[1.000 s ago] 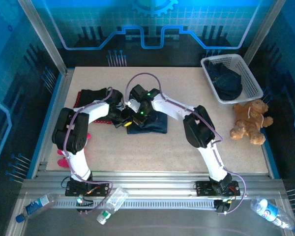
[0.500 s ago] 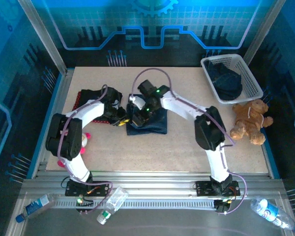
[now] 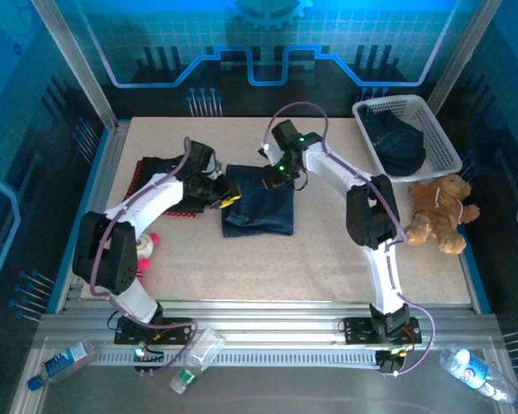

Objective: Fold and stack the skirts

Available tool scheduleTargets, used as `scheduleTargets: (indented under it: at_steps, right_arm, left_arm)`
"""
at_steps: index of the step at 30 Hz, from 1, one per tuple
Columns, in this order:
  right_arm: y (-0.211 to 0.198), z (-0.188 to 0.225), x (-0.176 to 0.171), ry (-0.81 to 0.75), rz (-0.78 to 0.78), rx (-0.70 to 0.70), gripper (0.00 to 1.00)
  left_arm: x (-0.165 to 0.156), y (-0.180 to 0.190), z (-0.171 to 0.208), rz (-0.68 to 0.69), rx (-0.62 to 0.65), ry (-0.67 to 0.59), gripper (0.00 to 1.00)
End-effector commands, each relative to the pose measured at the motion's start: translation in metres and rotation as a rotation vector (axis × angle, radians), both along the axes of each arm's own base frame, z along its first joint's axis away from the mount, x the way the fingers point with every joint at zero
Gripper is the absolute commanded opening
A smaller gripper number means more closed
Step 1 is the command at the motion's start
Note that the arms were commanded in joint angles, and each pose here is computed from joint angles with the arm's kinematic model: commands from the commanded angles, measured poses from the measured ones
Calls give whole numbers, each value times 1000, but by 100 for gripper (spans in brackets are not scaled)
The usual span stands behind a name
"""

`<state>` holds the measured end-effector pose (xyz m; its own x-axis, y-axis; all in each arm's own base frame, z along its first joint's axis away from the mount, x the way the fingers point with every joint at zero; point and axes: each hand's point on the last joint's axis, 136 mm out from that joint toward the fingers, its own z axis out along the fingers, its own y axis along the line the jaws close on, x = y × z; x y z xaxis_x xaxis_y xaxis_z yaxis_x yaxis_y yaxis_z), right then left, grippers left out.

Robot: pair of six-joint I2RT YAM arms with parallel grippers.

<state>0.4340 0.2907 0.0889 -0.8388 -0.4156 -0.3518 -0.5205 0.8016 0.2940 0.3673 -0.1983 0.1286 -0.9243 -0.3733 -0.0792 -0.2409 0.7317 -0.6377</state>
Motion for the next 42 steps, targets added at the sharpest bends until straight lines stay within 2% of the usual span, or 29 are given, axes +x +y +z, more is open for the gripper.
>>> scheduleTargets:
  at_steps: [1,7,14,17,22,26,30,35,38,42]
  right_arm:
    - [-2,-11,4,23,2,-59,0]
    - [-18,-51,2,122,-109,-169,0]
    - [-38,-69,-38,252,-298,-163,0]
    - [-41,-72,-62,307,-421,-93,0]
    - [-22,-72,-91,405,-609,158,1]
    - [-5,-63,-96,404,-710,284,11]
    - [2,-50,-92,366,-781,343,23]
    - [-30,-28,-84,204,-853,326,44]
    - [-50,-12,-78,128,-810,283,54]
    - [-57,5,-62,37,-597,250,57]
  left_arm:
    - [6,-25,-22,-10,-67,72,28]
    - [13,-13,-77,21,25,156,27]
    - [18,5,-105,-36,176,181,28]
    - [32,5,-111,-48,208,166,28]
    - [60,-13,-114,-80,196,129,28]
    - [78,-25,-116,-110,191,108,28]
    - [90,-39,-99,-146,163,65,30]
    - [91,-38,-52,-158,160,-16,40]
    - [86,-29,-18,-118,173,-80,49]
    - [76,-16,16,-60,149,-154,60]
